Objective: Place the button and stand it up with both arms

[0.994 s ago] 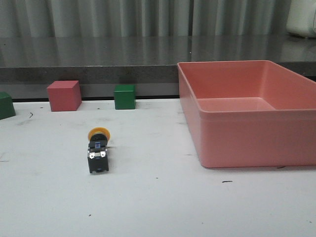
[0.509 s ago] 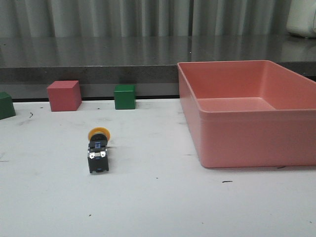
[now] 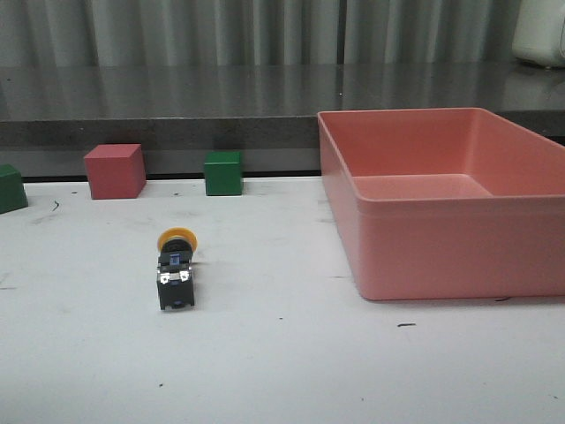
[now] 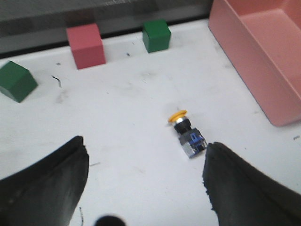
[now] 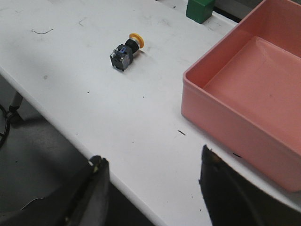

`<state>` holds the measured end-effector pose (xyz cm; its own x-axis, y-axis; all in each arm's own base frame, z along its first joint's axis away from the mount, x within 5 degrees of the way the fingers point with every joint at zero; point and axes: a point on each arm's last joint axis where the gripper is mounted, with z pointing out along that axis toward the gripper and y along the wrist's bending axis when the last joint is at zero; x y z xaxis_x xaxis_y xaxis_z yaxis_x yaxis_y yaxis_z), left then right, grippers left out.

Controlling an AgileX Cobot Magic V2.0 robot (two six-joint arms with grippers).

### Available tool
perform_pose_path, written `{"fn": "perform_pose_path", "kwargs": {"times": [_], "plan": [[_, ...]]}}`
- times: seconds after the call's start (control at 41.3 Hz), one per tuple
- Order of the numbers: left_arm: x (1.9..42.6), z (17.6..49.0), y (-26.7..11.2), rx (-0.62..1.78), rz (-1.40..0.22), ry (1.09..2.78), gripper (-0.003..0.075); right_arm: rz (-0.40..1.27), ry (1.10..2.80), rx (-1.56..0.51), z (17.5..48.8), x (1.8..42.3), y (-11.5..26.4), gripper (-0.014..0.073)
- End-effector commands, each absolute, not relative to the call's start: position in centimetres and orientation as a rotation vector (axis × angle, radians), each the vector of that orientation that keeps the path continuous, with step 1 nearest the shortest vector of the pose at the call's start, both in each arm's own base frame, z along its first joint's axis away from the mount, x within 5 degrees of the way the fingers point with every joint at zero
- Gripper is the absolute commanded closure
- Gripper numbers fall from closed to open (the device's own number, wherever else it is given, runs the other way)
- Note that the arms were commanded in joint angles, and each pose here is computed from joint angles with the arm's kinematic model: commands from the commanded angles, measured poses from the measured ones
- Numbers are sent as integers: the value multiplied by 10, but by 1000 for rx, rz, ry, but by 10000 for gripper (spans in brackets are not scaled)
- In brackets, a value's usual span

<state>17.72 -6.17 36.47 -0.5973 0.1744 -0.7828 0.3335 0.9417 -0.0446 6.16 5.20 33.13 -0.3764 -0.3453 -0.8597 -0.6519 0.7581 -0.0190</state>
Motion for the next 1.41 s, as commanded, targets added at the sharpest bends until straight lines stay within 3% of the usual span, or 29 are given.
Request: {"fn": "perform_pose_path", "kwargs": {"times": [0.0,0.218,0.582,0.776,0.945,1.382], "plan": [[197,368,-85,431,-286,2191,225,418,1912,-730,344,63,53,148],[242,336,-133,496,-333,2360,224,418,1912,-730,344,63,53,148],[307,281,-173,387,-326,2609,213,418,1912,-730,344,63,53,148],[331,258,-185,338,-303,2676,210,418,1912,-730,344,63,53,148],[346,244,-188,263,-245,2699,160,418,1912,-730,344,63,53,148],[366,213,-196,139,-202,2781,163,418,1912,-730,344,63,53,148]]}}
